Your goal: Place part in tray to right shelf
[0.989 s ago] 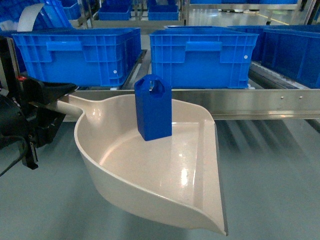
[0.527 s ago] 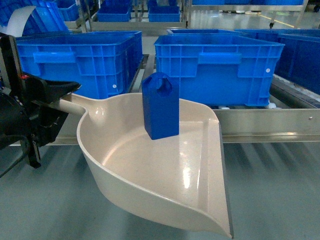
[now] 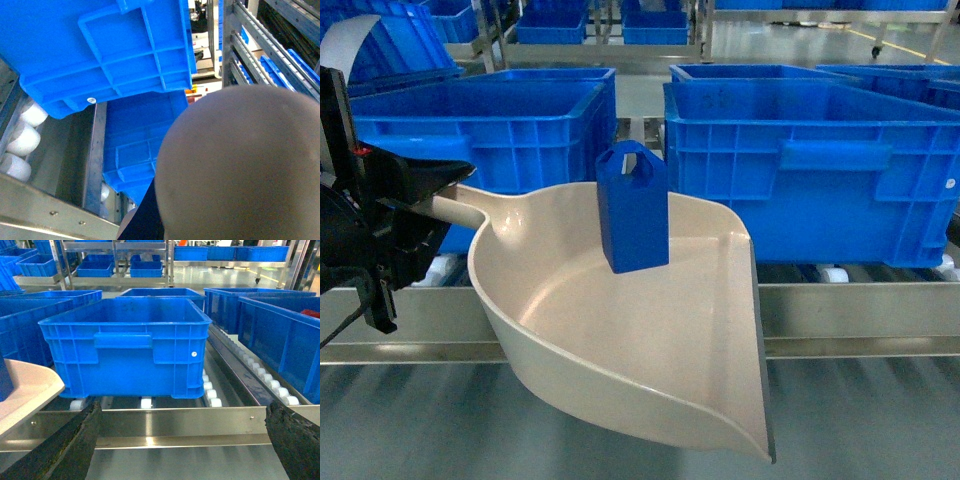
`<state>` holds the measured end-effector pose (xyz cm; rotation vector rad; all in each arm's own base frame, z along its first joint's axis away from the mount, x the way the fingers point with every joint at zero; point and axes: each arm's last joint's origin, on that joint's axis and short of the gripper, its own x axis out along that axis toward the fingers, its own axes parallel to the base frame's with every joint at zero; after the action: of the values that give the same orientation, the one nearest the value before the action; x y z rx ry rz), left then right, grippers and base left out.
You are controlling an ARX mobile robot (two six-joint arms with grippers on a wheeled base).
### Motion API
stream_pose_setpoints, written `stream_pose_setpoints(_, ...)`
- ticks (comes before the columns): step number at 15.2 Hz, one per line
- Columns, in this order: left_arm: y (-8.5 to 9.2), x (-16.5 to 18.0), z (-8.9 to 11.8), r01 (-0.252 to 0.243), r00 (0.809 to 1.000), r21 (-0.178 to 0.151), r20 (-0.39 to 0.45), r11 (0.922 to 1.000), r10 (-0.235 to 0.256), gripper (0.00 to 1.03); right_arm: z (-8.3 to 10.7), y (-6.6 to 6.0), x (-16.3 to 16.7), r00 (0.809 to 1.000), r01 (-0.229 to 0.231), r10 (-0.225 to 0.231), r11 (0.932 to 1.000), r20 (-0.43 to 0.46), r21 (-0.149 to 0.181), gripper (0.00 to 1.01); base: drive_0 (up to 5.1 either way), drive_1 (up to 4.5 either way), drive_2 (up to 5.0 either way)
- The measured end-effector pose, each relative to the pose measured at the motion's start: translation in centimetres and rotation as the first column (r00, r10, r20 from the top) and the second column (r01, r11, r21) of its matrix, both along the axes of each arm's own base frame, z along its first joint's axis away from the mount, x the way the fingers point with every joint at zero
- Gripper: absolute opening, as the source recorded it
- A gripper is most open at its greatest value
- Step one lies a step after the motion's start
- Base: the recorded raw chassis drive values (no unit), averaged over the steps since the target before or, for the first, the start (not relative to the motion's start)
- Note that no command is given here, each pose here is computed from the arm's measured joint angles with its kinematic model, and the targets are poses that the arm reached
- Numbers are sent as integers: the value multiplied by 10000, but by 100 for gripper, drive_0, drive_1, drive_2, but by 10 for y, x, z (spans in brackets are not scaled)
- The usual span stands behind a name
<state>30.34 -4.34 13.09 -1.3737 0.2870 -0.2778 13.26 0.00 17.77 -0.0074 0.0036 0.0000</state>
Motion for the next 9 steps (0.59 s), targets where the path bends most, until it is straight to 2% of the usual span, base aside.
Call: stream_pose_setpoints(9,0,0,0,8,10000,3,-27,10000,-8,15,0,0,0,10000,0,0,10000,8,4,98,2,434,-430)
